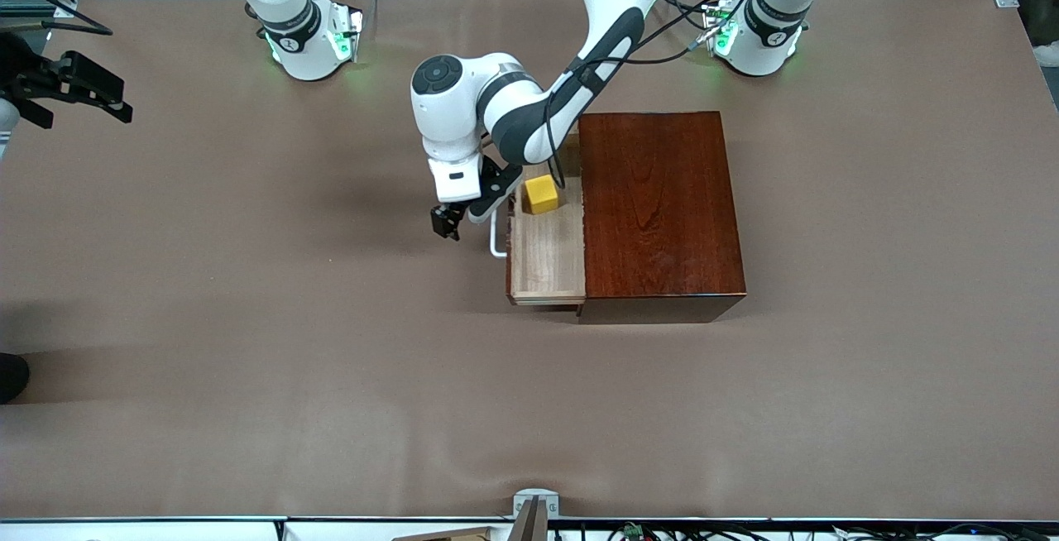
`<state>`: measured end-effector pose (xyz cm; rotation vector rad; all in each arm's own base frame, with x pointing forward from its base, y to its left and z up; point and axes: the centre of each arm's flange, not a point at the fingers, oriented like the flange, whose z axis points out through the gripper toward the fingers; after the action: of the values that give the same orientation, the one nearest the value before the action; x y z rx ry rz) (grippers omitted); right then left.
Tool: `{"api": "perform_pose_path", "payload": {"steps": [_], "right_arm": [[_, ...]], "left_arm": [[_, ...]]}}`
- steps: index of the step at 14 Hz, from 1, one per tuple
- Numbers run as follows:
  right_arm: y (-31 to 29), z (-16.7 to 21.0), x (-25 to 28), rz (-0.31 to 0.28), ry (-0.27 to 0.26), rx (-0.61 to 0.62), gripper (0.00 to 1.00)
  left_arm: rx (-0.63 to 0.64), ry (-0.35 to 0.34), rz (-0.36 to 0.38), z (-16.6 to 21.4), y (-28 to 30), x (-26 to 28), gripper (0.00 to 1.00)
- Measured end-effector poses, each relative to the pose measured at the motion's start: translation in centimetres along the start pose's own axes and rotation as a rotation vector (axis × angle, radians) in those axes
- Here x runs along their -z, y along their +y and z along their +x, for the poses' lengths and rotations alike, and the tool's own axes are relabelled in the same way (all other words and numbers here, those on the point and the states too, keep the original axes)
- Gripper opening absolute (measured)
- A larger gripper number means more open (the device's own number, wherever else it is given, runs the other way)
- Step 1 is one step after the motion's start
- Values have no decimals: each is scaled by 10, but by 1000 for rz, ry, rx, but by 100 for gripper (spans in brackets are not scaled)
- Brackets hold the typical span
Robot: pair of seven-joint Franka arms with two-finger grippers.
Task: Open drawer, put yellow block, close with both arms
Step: 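Push the drawer front with the left gripper into the box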
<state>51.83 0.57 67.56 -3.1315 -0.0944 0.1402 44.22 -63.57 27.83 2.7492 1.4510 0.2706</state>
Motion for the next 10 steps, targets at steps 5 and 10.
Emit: {"api": "perform_pose_path", "payload": {"steps": [5, 10], "right_arm": [[7, 2, -3, 2, -9, -11, 100], [7, 4, -7, 3, -18, -11, 100]], "left_arm": [[85, 78, 196, 63, -2, -11, 100], [140, 118, 302, 91, -8, -20, 100]]}}
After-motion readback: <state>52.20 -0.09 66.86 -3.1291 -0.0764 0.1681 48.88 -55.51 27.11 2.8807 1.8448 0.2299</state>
